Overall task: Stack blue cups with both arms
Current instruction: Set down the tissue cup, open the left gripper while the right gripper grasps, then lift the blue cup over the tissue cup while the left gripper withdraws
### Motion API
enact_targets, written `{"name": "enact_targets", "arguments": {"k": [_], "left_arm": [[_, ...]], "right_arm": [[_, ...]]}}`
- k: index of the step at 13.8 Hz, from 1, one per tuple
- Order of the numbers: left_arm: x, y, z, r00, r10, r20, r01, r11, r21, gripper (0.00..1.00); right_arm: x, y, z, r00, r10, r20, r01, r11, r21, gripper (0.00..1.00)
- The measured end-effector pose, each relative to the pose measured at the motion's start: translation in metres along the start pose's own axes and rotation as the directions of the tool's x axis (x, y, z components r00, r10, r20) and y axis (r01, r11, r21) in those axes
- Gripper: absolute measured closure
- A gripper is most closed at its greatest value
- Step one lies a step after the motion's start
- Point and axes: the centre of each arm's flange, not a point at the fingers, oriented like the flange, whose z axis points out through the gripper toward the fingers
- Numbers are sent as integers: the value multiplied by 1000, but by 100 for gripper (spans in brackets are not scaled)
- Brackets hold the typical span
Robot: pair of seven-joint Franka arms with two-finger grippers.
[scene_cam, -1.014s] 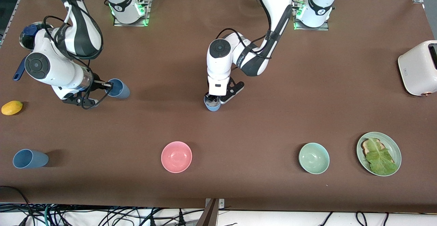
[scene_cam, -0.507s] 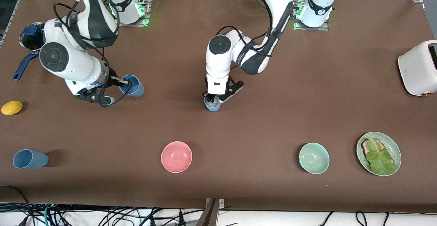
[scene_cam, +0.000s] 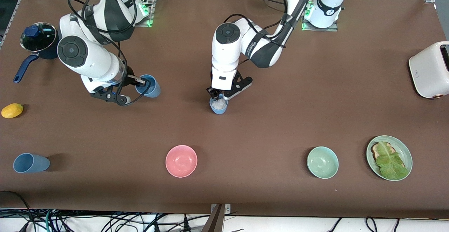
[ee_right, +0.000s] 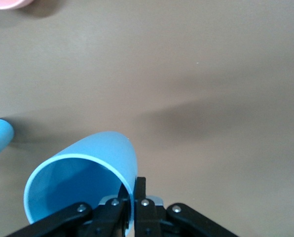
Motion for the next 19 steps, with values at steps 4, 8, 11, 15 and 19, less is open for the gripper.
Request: {"name": "enact_targets", "arguments": {"k": [4,8,11,15,19], "left_arm": [[23,-11,-44,998,66,7,-66,997,27,30],[54,-30,-101,992,120,32,-122,990,69,25],[99,-50,-135,983,179,49,-183,979,85,23],[180,-92,-166,956,281,85,-289,951,109,19],[273,-163,-218,921,371,115,-383,918,103,1]], "right_arm": [[-15,-48,-4,999,38,-13,-38,999,15,95],[-25,-100,-5,996,86,-20,-85,996,39,95],[-28,-139,0,995,103,-18,-101,993,62,95],[-35,-196,13,989,146,-15,-144,984,107,95],[-41,-220,30,989,149,-13,-146,981,124,95]]}}
